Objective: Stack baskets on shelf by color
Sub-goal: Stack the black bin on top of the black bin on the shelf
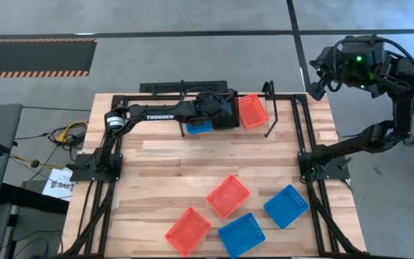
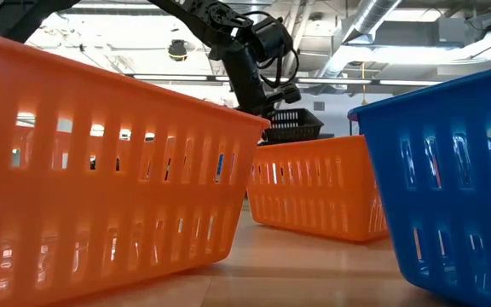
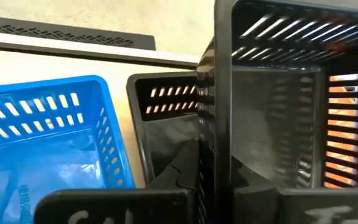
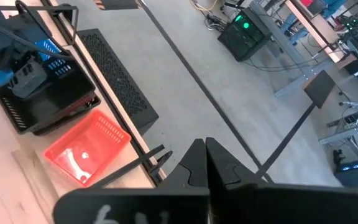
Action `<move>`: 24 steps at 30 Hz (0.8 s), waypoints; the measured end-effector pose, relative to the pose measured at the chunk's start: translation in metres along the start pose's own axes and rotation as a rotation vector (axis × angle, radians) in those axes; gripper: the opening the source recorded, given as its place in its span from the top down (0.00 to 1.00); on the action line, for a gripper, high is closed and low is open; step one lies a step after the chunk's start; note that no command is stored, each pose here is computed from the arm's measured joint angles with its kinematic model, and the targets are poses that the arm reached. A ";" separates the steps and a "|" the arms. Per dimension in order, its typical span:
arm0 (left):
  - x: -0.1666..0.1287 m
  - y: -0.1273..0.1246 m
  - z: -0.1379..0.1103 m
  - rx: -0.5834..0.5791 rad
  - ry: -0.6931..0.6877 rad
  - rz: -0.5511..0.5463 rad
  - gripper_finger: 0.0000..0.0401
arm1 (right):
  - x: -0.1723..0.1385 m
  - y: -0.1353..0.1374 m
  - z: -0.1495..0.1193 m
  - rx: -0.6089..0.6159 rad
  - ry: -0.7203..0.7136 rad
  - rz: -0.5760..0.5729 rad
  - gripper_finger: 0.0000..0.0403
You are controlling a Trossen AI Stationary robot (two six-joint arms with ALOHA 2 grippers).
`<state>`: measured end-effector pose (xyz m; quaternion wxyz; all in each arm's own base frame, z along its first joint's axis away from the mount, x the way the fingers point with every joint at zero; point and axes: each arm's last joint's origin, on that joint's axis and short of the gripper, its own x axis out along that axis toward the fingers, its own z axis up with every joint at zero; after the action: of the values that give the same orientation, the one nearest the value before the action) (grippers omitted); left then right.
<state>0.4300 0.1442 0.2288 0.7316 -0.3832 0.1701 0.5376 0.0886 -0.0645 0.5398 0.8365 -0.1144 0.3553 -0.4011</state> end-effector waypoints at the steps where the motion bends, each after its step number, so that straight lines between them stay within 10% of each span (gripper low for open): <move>1: 0.000 0.000 0.000 0.010 0.006 -0.001 1.00 | 0.000 0.000 0.000 -0.002 0.000 -0.001 1.00; 14: 0.000 0.000 0.002 0.096 0.013 -0.006 0.98 | 0.000 0.000 0.000 -0.001 0.000 -0.001 1.00; 24: -0.012 -0.014 0.020 0.180 -0.043 -0.047 0.68 | -0.001 0.000 0.000 0.000 -0.002 -0.001 1.00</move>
<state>0.4352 0.1497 0.2553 0.7791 -0.3080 0.1928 0.5108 0.0877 -0.0641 0.5400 0.8367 -0.1149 0.3546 -0.4013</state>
